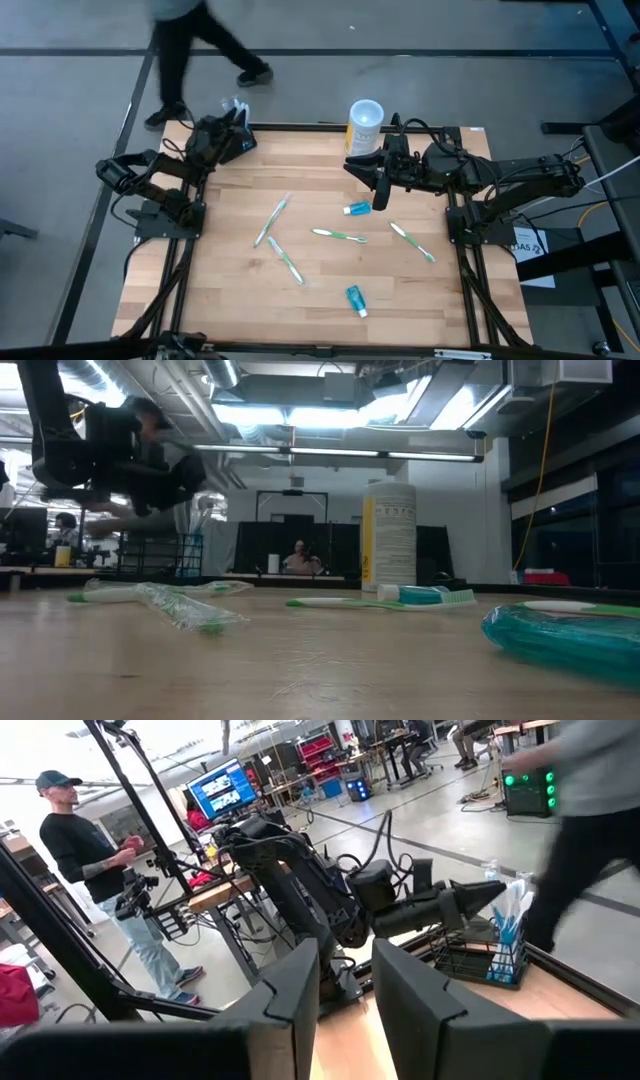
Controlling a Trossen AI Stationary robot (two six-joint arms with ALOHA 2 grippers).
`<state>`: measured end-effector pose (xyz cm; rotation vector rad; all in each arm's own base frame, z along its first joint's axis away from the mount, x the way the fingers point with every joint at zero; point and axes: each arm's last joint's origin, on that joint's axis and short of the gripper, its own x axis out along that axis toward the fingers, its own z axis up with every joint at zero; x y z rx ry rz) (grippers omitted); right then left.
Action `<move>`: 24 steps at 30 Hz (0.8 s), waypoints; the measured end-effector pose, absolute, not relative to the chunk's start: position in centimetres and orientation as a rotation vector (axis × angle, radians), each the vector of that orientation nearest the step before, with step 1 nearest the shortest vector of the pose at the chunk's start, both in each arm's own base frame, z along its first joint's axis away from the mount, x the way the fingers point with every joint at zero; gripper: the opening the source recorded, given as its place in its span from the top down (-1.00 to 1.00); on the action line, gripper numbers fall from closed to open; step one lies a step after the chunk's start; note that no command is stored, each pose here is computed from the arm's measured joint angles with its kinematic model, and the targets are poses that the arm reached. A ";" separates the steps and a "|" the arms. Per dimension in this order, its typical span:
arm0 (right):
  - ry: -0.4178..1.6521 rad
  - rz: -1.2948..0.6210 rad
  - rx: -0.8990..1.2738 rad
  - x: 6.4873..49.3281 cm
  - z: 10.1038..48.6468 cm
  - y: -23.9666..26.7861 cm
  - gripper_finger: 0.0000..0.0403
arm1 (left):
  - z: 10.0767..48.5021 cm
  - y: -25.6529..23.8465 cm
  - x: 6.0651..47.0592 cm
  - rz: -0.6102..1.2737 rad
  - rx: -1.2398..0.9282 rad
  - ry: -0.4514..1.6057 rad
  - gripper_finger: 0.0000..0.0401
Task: Pick & Place toothbrushing station
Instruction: Put the blue mouthwash bottle into the middle section of the black organizer
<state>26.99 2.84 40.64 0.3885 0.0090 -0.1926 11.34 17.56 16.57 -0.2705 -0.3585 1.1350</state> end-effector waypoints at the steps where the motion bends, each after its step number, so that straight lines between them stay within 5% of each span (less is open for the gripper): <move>1: 0.010 -0.193 0.388 27.0 40.6 2.8 0.51 | 16.8 17.5 11.3 1.129 -0.263 -0.381 0.04; 9: 0.013 -0.193 0.360 27.0 40.6 2.8 0.51 | 20.1 16.3 11.0 0.929 -0.223 -0.599 0.02; 14: 0.018 -0.193 0.324 27.0 40.6 2.8 0.51 | 23.5 14.9 11.9 0.555 -0.240 -0.649 0.11; 24: 0.195 -0.160 0.307 26.8 39.0 2.9 0.51 | 34.4 11.9 17.2 0.078 -0.248 -0.202 0.23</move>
